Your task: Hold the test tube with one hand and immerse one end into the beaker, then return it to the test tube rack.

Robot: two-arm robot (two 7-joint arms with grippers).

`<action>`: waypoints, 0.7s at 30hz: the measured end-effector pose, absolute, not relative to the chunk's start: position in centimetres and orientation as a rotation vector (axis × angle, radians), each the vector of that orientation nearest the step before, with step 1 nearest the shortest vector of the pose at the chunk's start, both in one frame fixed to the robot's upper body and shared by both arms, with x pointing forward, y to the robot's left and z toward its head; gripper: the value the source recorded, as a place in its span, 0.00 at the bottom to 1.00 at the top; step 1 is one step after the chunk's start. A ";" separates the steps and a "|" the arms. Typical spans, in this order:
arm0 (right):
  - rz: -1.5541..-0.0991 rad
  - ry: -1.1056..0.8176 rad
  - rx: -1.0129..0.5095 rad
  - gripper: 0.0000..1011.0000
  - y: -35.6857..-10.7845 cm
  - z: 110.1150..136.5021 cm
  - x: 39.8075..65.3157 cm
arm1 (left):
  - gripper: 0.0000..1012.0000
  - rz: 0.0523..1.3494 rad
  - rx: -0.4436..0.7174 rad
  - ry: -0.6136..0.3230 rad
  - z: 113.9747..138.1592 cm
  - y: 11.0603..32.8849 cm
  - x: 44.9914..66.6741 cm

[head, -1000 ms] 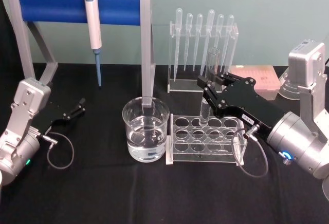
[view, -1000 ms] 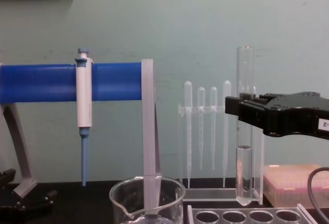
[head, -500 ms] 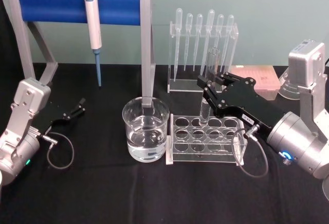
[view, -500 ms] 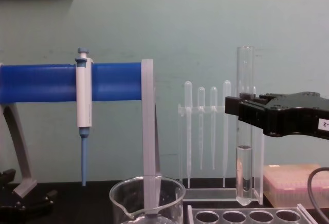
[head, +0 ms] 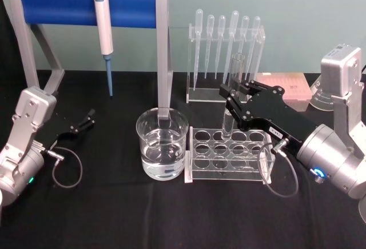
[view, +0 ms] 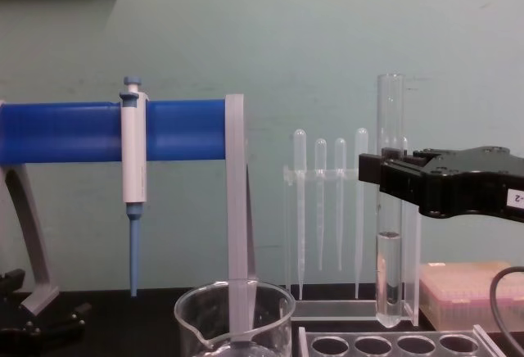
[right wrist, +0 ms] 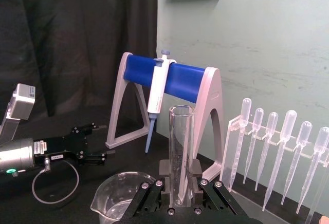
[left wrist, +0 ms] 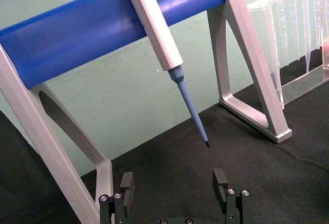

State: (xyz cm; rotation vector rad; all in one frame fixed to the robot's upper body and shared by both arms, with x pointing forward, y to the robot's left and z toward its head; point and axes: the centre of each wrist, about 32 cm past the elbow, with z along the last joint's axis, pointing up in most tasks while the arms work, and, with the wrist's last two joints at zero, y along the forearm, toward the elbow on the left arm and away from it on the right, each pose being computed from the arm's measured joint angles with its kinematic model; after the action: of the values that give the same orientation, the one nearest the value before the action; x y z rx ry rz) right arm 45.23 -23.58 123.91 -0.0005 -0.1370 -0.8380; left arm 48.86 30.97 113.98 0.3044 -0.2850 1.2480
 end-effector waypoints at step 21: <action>-0.737 -0.177 0.045 0.22 -19.1 126.1 48.2 | 0.99 1.248 0.304 -0.285 114.0 31.0 48.9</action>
State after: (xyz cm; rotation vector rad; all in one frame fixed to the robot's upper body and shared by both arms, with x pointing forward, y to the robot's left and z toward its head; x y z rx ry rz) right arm 48.18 -19.10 126.12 0.0453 -0.1774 -0.7367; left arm 48.86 30.97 113.98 0.3044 -0.2850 1.2479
